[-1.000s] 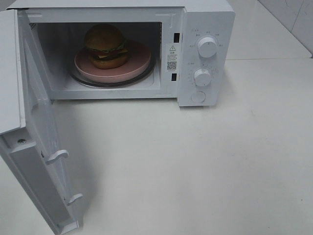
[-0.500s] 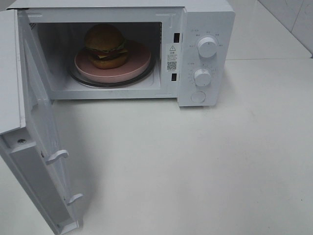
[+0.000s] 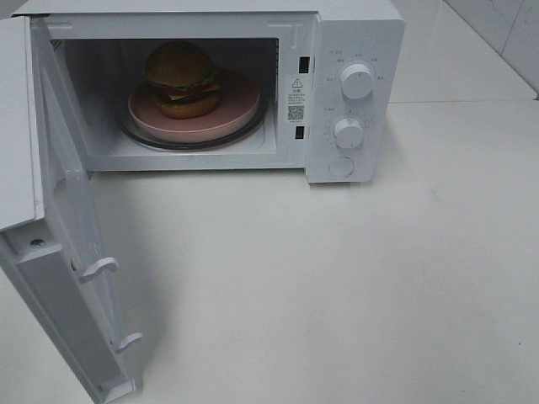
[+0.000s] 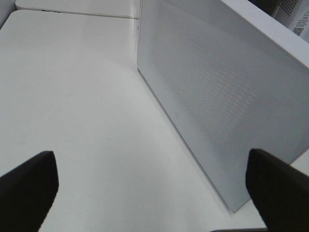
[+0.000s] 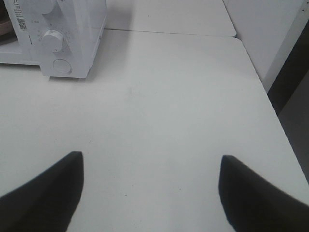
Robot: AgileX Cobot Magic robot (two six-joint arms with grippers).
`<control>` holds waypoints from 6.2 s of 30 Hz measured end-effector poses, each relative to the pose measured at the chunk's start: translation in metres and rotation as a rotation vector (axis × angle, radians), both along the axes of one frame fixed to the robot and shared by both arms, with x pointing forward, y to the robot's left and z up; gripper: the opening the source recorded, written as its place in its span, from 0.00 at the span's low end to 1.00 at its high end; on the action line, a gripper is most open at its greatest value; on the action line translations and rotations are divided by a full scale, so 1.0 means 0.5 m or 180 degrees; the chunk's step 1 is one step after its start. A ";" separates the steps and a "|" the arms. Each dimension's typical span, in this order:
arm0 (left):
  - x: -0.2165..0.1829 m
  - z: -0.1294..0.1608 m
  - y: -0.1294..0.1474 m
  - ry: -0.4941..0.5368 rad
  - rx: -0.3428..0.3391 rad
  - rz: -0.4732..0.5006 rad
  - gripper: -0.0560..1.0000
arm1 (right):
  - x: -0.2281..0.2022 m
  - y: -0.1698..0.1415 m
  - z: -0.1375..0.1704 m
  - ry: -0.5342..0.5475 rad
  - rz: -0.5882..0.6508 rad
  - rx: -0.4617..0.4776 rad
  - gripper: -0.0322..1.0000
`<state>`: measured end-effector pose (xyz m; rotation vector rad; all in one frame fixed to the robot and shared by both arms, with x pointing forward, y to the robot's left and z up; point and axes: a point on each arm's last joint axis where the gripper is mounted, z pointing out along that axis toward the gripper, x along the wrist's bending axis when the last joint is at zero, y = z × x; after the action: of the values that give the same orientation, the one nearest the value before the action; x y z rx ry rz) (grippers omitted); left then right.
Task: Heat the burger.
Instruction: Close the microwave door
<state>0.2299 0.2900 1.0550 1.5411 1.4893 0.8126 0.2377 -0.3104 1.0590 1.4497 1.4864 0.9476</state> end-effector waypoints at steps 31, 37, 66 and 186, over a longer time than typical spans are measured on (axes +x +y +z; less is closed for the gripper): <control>0.001 0.000 0.002 0.0010 0.0029 0.0023 0.98 | 0.000 0.000 0.000 0.0000 0.0000 0.0000 0.74; 0.013 0.005 0.002 0.0096 0.0027 0.0026 0.98 | 0.000 0.000 0.000 0.0000 0.0000 0.0000 0.74; 0.219 0.009 0.007 0.0230 -0.0122 0.0204 0.05 | 0.000 0.000 0.000 0.0000 0.0000 0.0000 0.74; 0.658 -0.185 -0.398 -0.0849 -0.0601 -0.1422 0.05 | 0.000 0.000 0.000 0.0000 0.0000 0.0000 0.74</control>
<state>0.5589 0.0911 0.9627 1.4795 0.9498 0.5681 0.2377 -0.3104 1.0590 1.4497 1.4864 0.9476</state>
